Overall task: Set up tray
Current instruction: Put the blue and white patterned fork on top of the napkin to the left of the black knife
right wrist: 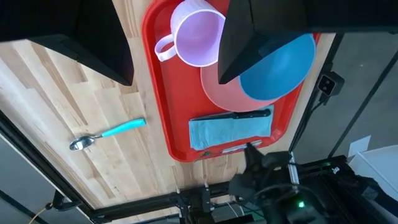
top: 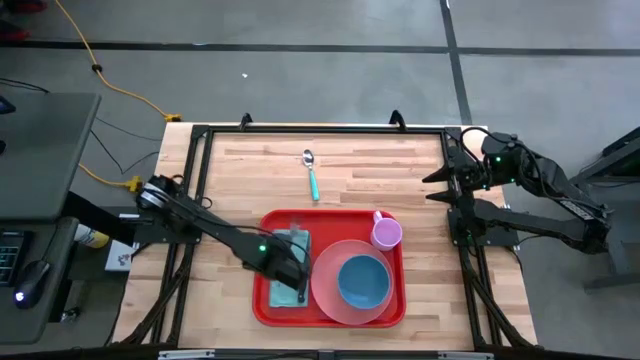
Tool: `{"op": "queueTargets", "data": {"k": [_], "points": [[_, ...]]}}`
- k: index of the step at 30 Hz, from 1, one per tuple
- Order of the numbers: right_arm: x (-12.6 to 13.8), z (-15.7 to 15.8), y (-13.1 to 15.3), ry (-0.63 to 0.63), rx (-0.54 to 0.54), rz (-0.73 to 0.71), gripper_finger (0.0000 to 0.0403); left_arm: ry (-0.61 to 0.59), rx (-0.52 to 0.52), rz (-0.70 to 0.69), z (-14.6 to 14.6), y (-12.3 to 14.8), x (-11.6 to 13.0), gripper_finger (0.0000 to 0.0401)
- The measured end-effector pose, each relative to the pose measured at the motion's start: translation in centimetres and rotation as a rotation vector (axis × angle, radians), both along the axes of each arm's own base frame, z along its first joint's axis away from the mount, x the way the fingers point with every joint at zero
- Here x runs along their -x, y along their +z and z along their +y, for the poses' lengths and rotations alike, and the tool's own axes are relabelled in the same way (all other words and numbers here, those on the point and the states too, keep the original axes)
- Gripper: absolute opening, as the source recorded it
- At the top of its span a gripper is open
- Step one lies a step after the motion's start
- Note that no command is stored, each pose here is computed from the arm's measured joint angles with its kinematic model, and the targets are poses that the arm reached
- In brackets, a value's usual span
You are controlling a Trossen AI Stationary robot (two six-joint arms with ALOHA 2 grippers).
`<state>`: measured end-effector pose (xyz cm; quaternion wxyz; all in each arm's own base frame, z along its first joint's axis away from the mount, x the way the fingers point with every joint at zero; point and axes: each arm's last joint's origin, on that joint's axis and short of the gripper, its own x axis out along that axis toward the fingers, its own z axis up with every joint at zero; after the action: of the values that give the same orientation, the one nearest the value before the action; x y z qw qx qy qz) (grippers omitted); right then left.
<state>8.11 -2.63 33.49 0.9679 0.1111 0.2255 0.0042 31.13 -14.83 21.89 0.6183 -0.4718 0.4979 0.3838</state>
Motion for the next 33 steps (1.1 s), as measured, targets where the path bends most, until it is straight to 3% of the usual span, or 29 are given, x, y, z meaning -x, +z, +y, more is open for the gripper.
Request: {"op": "queueTargets", "data": {"k": [3,11,20,33], "points": [[0.0,0.0,0.0,-0.001,0.0,0.0,0.0213,0.003,-0.008,0.093,-0.3,-0.2,-0.4,0.0027],[0.0,0.0,0.0,-0.003,0.0,0.001,0.0213,0.002,0.017,0.186,-1.7,-0.5,-2.8,0.0027],[0.0,0.0,0.0,0.0,-0.003,0.003,0.0213,0.002,0.055,0.195,-2.6,-2.5,-4.5,0.0027],[0.0,0.0,-0.1,0.007,-0.01,0.007,0.0213,0.005,0.062,0.223,-2.8,-3.7,-4.8,0.0027]]}}
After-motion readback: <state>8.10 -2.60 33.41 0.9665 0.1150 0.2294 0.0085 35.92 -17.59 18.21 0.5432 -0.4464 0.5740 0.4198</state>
